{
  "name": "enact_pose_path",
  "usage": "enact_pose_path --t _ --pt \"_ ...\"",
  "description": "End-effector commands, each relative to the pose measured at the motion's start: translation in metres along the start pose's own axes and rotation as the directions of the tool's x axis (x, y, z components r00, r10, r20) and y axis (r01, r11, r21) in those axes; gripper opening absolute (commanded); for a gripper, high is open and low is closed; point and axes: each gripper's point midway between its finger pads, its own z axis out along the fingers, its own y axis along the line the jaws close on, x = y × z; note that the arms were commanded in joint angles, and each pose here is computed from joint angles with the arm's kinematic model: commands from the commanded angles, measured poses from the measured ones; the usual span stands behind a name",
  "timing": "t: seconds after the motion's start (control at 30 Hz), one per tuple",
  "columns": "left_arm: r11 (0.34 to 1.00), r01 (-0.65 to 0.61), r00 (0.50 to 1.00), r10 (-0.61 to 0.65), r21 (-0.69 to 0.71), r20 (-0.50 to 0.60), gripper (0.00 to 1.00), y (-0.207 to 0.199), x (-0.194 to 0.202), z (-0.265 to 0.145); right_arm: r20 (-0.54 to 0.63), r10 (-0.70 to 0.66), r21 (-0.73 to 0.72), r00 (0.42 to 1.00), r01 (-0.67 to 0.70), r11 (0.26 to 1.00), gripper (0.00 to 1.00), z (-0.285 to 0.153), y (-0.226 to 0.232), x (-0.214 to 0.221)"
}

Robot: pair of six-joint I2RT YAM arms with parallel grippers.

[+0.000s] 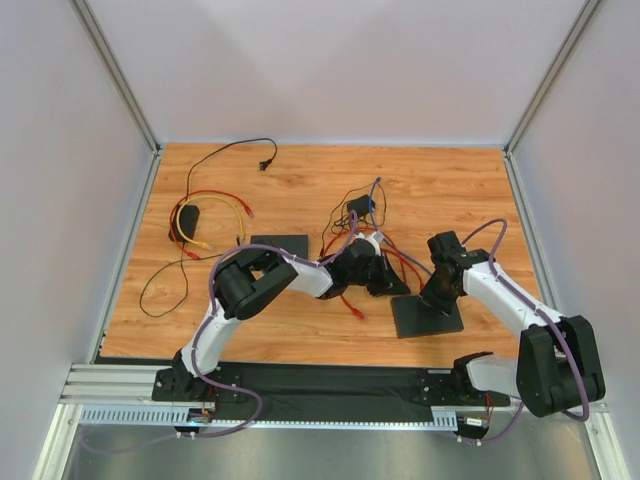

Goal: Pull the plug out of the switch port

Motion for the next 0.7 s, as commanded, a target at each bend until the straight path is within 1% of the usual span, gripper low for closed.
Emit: enact_pose_path --t 0.0,0.03,0.13,0.17,0.2,0.23,0.27,0.3,0.33,0.37,0.4,0.43,0.53,0.57,0.6,0.67 --pt "0.980 -0.118 0.983 0.092 0.159 0.161 0.00 -0.049 -0.059 -0.010 -0.024 -0.042 0.129 0.999 0.045 0.991 0.24 0.020 -0.031 0.009" --pt "0.977 -0.121 0.983 0.094 0.174 0.155 0.00 -0.050 -0.056 -0.009 -0.021 -0.081 0.122 0.996 0.083 0.989 0.24 0.018 -0.031 0.007" --pt "0.978 -0.132 0.984 0.111 0.162 0.136 0.00 -0.047 -0.053 -0.009 0.010 -0.138 0.105 0.990 0.136 0.985 0.26 0.010 -0.024 -0.005" --pt "0.976 -0.155 0.981 0.134 0.155 0.140 0.00 -0.048 -0.053 -0.010 0.023 -0.143 0.093 0.989 0.141 0.986 0.27 0.009 -0.021 -0.007" --pt "0.976 -0.166 0.980 0.146 0.143 0.138 0.00 -0.047 -0.053 -0.010 0.015 -0.151 0.045 0.988 0.150 0.988 0.28 0.008 -0.014 -0.004" --pt "0.979 -0.172 0.978 0.156 0.113 0.137 0.06 -0.044 -0.054 -0.012 0.029 -0.150 0.024 0.988 0.149 0.989 0.28 0.007 -0.010 -0.006" --pt "0.973 -0.209 0.971 0.194 0.098 0.143 0.10 -0.042 -0.055 -0.013 0.031 -0.150 0.022 0.988 0.149 0.989 0.28 0.006 -0.010 -0.006" --pt "0.971 -0.225 0.965 0.209 0.087 0.157 0.18 -0.043 -0.058 -0.014 0.036 -0.157 0.028 0.987 0.156 0.987 0.28 0.006 -0.010 -0.008" --pt "0.967 -0.241 0.960 0.225 0.081 0.167 0.23 -0.045 -0.060 -0.017 0.036 -0.158 0.021 0.987 0.158 0.987 0.29 0.005 -0.008 -0.008" --pt "0.965 -0.251 0.956 0.236 0.072 0.176 0.28 -0.045 -0.062 -0.018 0.039 -0.164 0.006 0.986 0.164 0.987 0.29 0.004 -0.005 -0.009" --pt "0.962 -0.268 0.951 0.253 0.061 0.178 0.30 -0.040 -0.061 -0.018 0.043 -0.159 0.011 0.986 0.159 0.987 0.29 0.005 -0.005 -0.011" --pt "0.960 -0.271 0.949 0.256 0.064 0.182 0.34 -0.040 -0.062 -0.017 0.052 -0.157 0.007 0.986 0.157 0.988 0.30 0.002 -0.004 -0.012" --pt "0.961 -0.254 0.958 0.235 0.107 0.163 0.41 -0.038 -0.057 -0.012 0.079 -0.151 -0.018 0.985 0.153 0.988 0.31 -0.003 0.003 -0.018" --pt "0.963 -0.241 0.962 0.220 0.119 0.160 0.42 -0.038 -0.057 -0.010 0.089 -0.150 -0.026 0.985 0.153 0.988 0.33 -0.004 0.006 -0.020" --pt "0.964 -0.214 0.970 0.191 0.160 0.150 0.42 -0.044 -0.055 -0.009 0.100 -0.155 -0.033 0.983 0.159 0.987 0.34 -0.006 0.008 -0.022" --pt "0.966 -0.178 0.979 0.155 0.188 0.129 0.41 -0.041 -0.053 -0.005 0.122 -0.156 -0.052 0.980 0.163 0.985 0.36 -0.009 0.015 -0.028"
